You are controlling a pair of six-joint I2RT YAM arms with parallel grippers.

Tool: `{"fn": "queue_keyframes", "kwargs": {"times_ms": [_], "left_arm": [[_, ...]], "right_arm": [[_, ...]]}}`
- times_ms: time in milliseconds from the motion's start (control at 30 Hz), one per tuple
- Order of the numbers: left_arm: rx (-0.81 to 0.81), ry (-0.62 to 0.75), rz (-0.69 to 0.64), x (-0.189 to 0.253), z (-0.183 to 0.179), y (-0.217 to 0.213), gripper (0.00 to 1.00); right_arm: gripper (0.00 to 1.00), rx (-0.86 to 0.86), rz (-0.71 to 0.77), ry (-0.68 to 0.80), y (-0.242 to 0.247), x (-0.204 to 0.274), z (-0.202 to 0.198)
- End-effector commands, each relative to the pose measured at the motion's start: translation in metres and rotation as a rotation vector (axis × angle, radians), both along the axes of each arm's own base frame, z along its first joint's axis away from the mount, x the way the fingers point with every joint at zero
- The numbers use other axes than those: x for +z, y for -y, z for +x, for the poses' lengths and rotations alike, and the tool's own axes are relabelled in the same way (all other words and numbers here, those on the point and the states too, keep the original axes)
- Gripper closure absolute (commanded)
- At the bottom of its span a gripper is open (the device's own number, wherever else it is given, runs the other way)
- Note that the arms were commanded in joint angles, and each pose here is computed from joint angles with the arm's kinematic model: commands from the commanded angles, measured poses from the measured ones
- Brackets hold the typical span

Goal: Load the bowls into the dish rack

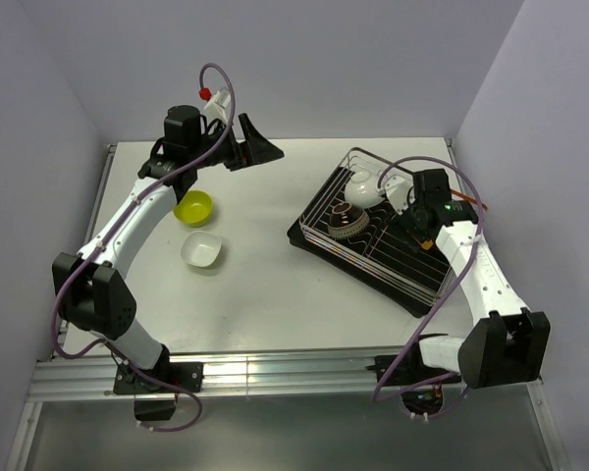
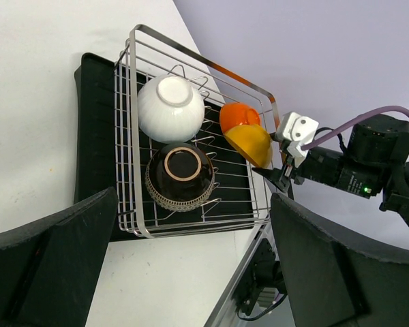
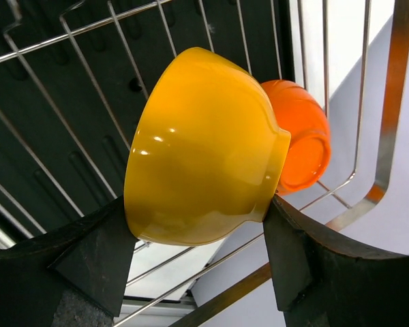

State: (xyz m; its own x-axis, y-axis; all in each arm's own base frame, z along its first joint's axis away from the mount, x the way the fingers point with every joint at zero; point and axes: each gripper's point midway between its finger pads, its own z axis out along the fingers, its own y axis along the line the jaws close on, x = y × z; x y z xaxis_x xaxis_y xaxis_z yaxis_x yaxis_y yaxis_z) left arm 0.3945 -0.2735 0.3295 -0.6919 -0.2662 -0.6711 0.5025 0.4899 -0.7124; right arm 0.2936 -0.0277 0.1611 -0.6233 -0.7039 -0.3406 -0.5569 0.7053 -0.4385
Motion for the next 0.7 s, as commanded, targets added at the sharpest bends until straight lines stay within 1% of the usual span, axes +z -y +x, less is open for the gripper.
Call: {"fn": "queue_keyframes", "kwargs": {"times_ms": [0, 200, 400, 667], "left_arm": [[-0.010, 0.049, -0.027, 0.020, -0.002, 0.000, 0.00], [-0.006, 0.050, -0.026, 0.019, -0.001, -0.002, 0.01], [-0.008, 0.044, -0.035, 0.020, 0.001, -0.001, 0.00], [-0.002, 0.054, -0.025, 0.019, -0.001, -0.005, 0.01]], "right_arm": [[1.00, 0.001, -0.060, 0.059, 0.005, 0.007, 0.016], [1.00, 0.006, -0.072, 0.044, 0.006, 0.007, 0.010], [1.00, 0.005, -0.065, 0.066, 0.001, 0.010, 0.017], [1.00, -0.001, -0.133, 0.055, -0.003, -0.001, 0.028]]}}
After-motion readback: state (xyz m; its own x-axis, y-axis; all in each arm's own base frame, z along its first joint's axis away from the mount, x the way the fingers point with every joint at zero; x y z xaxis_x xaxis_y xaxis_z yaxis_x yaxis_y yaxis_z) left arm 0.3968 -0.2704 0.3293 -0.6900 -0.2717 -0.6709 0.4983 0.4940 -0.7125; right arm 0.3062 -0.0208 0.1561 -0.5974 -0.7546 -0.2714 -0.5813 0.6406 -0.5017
